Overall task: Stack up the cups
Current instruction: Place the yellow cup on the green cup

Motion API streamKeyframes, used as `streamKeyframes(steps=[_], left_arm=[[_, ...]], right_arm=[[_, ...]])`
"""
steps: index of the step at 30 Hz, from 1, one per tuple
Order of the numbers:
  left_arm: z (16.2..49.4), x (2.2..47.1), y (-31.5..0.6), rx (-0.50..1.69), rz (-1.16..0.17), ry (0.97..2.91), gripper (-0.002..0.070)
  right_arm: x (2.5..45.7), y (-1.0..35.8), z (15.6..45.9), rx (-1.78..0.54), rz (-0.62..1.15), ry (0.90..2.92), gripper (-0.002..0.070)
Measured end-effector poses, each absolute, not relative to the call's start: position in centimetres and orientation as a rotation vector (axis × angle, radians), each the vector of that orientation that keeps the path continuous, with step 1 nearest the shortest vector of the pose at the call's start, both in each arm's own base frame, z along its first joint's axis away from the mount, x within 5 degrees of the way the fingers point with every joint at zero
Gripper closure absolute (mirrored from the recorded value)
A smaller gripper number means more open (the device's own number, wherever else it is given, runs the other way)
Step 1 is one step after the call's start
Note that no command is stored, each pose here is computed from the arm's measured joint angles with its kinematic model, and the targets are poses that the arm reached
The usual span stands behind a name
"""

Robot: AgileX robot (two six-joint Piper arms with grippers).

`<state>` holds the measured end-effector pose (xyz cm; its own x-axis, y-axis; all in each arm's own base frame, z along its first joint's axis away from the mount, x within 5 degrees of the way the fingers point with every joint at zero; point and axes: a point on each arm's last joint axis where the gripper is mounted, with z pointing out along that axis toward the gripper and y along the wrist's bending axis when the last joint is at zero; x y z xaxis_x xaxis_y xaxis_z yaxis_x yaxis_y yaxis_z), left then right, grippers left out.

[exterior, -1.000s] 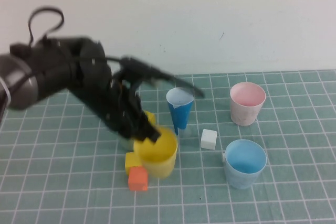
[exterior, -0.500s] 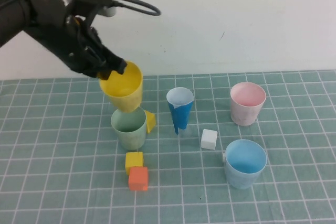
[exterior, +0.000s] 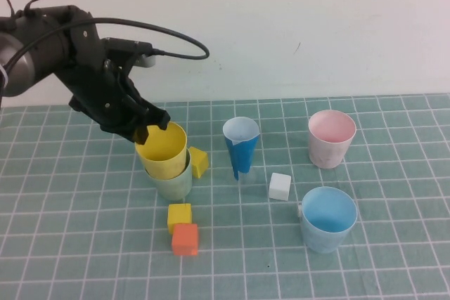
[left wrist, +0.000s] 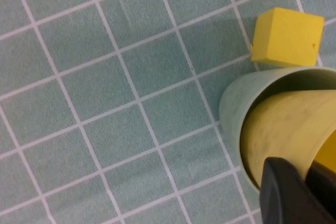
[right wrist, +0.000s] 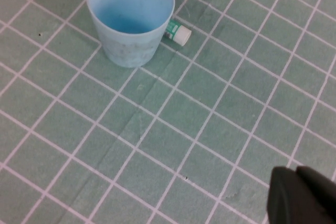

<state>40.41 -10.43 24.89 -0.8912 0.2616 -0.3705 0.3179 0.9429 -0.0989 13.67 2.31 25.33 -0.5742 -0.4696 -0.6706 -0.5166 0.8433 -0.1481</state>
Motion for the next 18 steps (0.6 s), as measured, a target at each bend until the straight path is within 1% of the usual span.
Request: streamKeyframes(steps=[5,7,8,10,12,14,15,16,17,18], left_arm=[[24.6,40.7,-10.6,0.409,-0.237,2.725,0.0669],[24.4,40.8,-10.6,0.404,-0.244,2.726,0.0652],[24.3,40.9,-10.7,0.402,-0.246,2.727,0.0628],[24.1,40.9,-10.7,0.402,-0.245,2.729,0.0557],[24.2,41.0,-10.7,0.4,-0.245,2.722,0.0449],[24.2,41.0,-10.7,0.398,-0.248,2.719,0.036],[24.3,41.0,-10.7,0.397,-0.248,2.714,0.033],[24.5,40.9,-10.7,0.397,-0.248,2.708,0.0318],[24.9,40.8,-10.6,0.4,-0.241,2.699,0.0324],[25.4,40.7,-10.5,0.401,-0.225,2.688,0.0346]], right_arm=[[13.7,2.3,25.3,-0.714,0.082,2.277,0.0679],[13.7,2.3,25.3,-0.714,0.082,2.277,0.0679],[13.7,2.3,25.3,-0.714,0.082,2.276,0.0679],[13.7,2.3,25.3,-0.712,0.081,2.275,0.0679],[13.7,2.3,25.3,-0.711,0.083,2.275,0.0679],[13.7,2.3,25.4,-0.708,0.087,2.274,0.0679],[13.7,2.3,25.4,-0.707,0.089,2.274,0.0679],[13.7,2.3,25.4,-0.707,0.089,2.274,0.0679],[13.7,2.4,25.4,-0.706,0.09,2.274,0.0679],[13.7,2.4,25.4,-0.705,0.091,2.274,0.0679]])
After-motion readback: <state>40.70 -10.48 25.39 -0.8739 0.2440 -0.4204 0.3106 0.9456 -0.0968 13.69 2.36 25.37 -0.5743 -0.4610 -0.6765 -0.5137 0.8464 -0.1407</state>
